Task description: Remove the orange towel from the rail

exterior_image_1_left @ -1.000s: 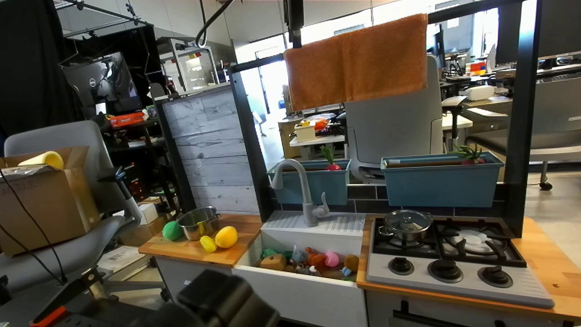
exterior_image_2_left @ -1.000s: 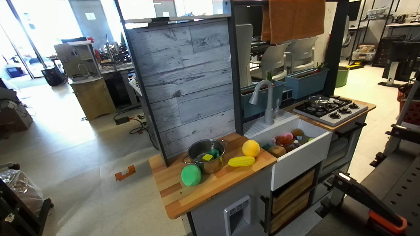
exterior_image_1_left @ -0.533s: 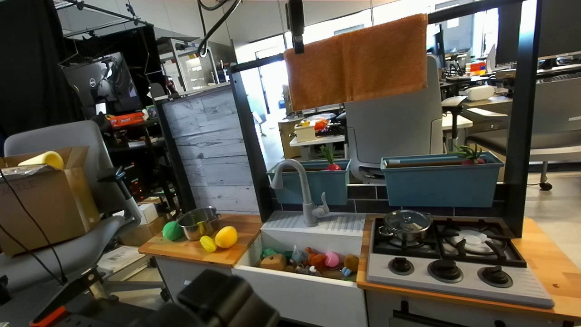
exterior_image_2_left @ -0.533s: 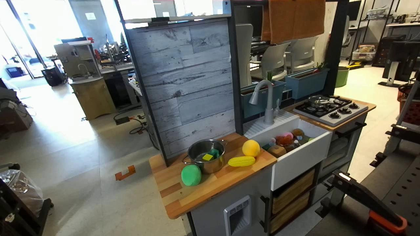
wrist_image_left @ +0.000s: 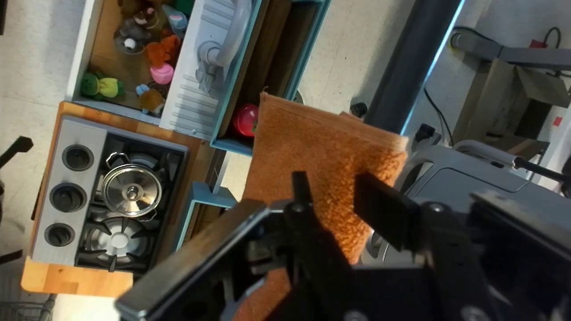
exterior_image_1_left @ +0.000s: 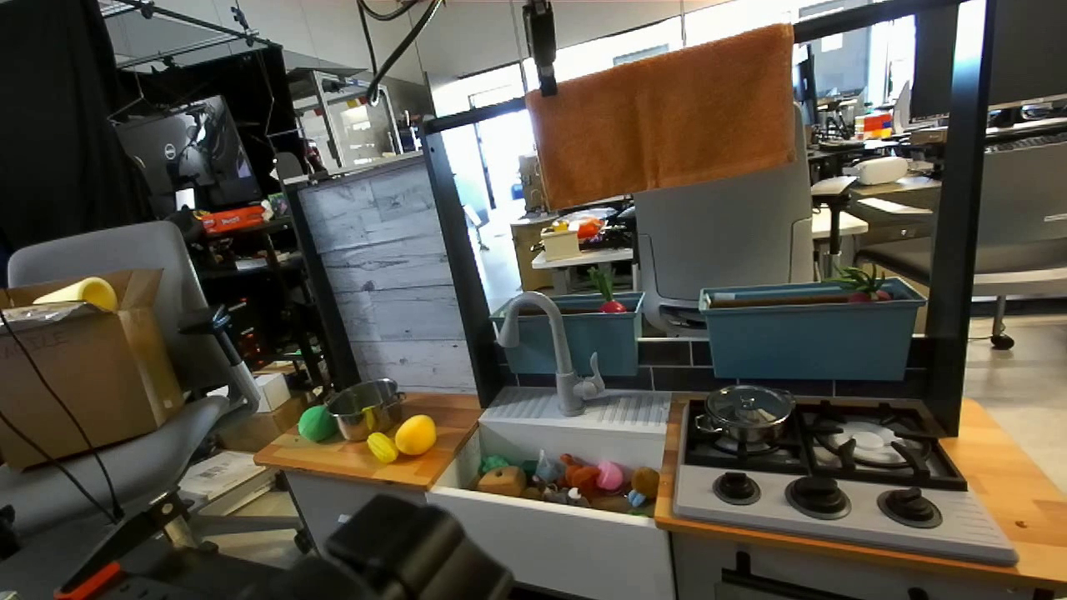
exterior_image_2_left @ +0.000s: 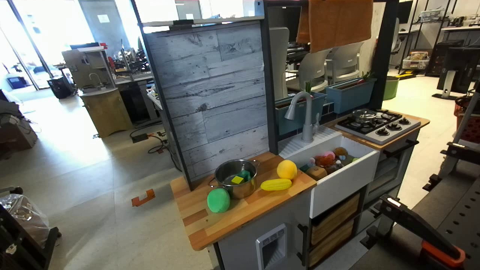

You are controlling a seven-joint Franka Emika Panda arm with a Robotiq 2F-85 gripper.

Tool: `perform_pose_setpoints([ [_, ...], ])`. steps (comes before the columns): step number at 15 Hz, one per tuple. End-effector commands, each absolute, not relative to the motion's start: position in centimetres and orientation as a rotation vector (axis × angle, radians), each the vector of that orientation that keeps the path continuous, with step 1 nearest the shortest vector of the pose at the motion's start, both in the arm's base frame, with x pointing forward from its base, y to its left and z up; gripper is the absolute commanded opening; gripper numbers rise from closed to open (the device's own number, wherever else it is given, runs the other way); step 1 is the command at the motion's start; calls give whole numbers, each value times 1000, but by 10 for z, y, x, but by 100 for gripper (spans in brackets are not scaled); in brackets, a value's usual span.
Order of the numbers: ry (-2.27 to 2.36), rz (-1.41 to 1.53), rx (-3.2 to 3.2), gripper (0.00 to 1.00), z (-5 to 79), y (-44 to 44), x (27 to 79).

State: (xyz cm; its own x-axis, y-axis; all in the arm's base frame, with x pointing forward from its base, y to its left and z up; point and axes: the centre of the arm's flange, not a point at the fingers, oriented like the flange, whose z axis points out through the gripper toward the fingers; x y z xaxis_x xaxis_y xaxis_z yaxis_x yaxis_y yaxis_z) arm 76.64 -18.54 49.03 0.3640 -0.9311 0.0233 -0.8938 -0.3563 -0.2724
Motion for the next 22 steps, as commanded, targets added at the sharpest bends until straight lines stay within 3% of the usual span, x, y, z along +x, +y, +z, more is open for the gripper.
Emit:
perform_pose_setpoints([
  [1,1666,-285,-2418,5,503,-198,806],
  [3,1669,-290,-2422,0,502,-198,805],
  [8,1661,-301,-2421,0,505,-199,801],
  [12,1515,-233,-2512,0,517,-184,769],
  [20,1285,-399,-2624,0,570,-157,725],
  [21,1279,-408,-2630,26,572,-156,726],
  [22,1278,-409,-2632,28,573,-156,728],
])
